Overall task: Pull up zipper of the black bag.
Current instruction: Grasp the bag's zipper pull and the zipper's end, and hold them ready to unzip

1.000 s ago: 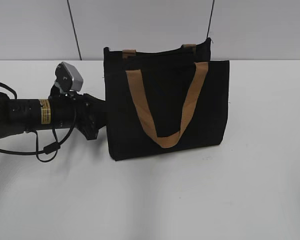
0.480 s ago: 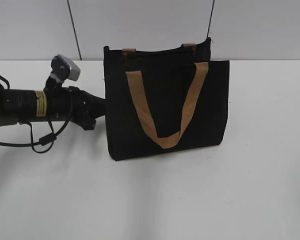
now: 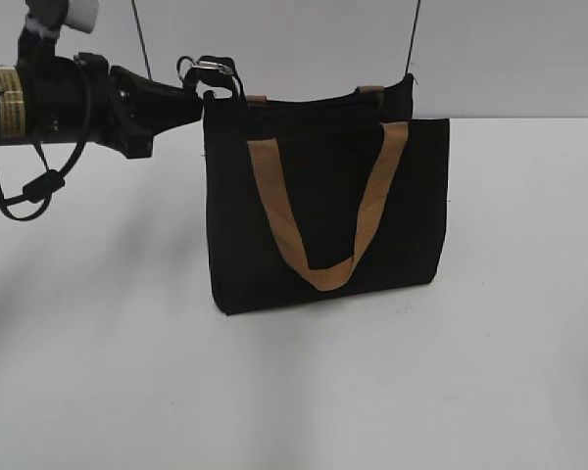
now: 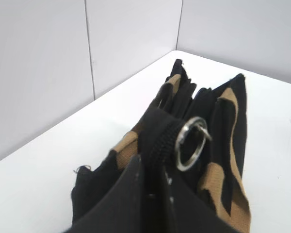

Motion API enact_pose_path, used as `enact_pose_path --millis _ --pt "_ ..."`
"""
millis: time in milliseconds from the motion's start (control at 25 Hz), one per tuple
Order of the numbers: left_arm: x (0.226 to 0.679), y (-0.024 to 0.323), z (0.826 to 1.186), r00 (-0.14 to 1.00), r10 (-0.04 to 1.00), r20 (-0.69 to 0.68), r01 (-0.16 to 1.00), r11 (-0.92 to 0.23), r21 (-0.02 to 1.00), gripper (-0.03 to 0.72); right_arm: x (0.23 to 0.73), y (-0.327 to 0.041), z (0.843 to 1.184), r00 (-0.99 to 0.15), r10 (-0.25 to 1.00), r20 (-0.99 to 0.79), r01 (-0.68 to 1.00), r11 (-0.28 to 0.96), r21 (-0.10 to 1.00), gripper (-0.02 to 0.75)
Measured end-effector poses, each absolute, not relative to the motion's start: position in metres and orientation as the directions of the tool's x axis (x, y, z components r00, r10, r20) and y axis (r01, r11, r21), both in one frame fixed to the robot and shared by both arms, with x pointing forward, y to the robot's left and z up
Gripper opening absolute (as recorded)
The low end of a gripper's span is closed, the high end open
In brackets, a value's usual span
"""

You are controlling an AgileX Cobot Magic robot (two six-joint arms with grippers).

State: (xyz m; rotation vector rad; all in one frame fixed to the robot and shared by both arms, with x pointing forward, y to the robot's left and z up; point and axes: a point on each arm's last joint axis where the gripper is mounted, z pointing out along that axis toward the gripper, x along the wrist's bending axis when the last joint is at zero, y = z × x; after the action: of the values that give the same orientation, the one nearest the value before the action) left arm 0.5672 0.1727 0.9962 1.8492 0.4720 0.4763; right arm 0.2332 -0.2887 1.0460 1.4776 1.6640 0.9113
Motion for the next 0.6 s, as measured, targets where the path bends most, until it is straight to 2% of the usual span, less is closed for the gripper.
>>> enact_pose_path --millis 320,600 --pt "0.545 0.175 1.04 0.851 0.518 0.082 0.071 -0.27 0.96 0.024 0.233 -0.289 1.046 -0.083 0.995 -0.06 0.485 0.093 0.869 0.452" --pt "0.528 0.177 1.07 0.848 0.514 0.131 0.005 -0.255 0.967 0.024 0.233 -0.289 1.046 -0.083 0.995 -0.06 0.485 0.093 0.869 0.452"
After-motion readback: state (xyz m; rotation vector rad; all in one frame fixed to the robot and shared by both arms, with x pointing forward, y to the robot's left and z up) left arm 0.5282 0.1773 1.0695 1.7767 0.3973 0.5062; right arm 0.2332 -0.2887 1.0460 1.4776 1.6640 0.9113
